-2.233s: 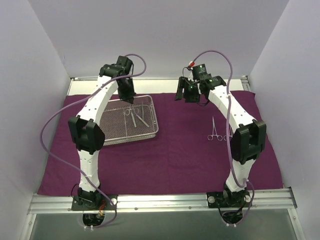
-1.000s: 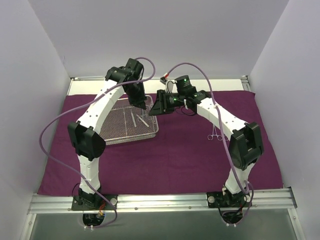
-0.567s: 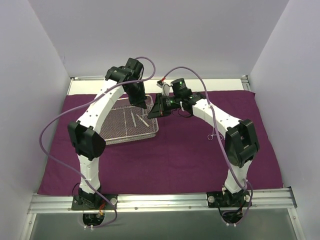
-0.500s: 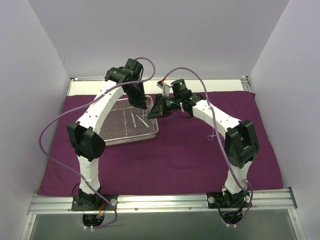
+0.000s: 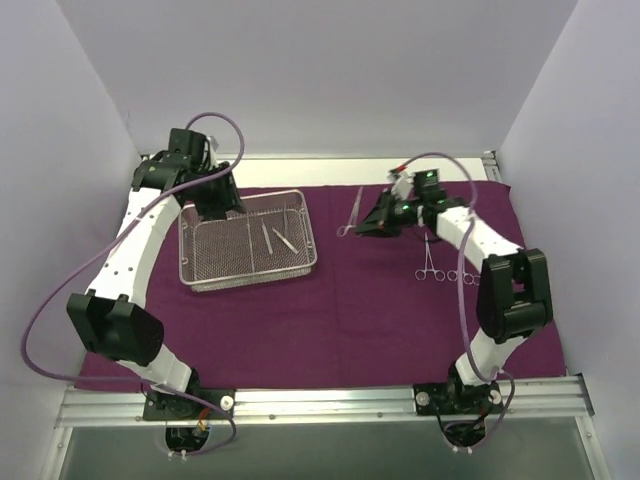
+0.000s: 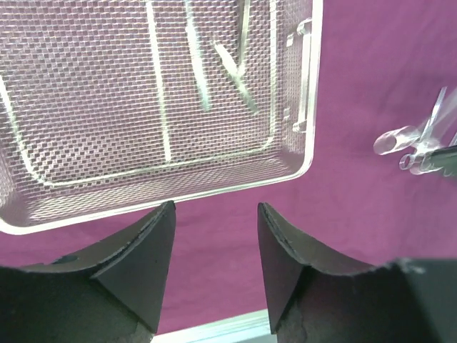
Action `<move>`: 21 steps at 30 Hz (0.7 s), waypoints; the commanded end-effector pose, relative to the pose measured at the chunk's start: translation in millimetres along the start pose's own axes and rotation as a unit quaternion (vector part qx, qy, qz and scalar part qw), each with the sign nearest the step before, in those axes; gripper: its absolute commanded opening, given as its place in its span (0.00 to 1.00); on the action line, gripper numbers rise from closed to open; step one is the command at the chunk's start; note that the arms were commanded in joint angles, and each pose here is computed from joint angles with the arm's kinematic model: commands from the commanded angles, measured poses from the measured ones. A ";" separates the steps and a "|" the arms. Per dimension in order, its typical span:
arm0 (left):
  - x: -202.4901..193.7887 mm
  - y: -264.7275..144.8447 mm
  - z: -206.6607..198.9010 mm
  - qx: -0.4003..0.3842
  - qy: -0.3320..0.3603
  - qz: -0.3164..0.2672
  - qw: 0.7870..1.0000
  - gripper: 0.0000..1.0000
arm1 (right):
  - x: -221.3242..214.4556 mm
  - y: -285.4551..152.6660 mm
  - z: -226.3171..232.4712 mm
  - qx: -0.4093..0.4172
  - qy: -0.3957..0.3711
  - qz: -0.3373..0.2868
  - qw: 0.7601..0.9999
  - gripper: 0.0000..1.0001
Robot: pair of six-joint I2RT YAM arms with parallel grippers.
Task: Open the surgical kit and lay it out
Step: Place the medical item in the surgical kit.
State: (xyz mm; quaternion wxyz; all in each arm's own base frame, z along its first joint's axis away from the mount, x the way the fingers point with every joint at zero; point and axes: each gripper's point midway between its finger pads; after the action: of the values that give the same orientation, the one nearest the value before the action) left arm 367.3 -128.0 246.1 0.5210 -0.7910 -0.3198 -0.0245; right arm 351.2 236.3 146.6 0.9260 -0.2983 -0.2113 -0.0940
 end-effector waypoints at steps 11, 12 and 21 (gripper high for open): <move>-12.4 28.0 23.9 -0.090 0.033 0.013 0.995 0.55 | -63.5 -103.1 -118.0 -0.139 -0.001 0.144 0.980 0.00; -11.4 27.1 25.3 -0.092 0.032 0.013 0.995 0.55 | -69.9 -101.5 -120.9 -0.134 0.003 0.149 0.980 0.00; -4.8 23.9 26.8 -0.118 0.011 0.023 0.993 0.55 | -74.9 -81.8 -134.9 -0.098 0.012 0.162 0.982 0.00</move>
State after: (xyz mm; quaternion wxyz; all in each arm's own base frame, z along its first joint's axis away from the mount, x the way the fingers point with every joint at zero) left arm 359.8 -103.4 193.5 0.4635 -0.8372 -0.2893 -0.0251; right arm 308.7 89.0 55.9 0.8888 -0.4358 -0.1417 0.0109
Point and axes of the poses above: each gripper's point midway between its finger pads, its own y axis out along the fingers, its own z axis along the line the jaws close on, x = y × z, and after that the axes turned 13 degrees about -y, right-handed
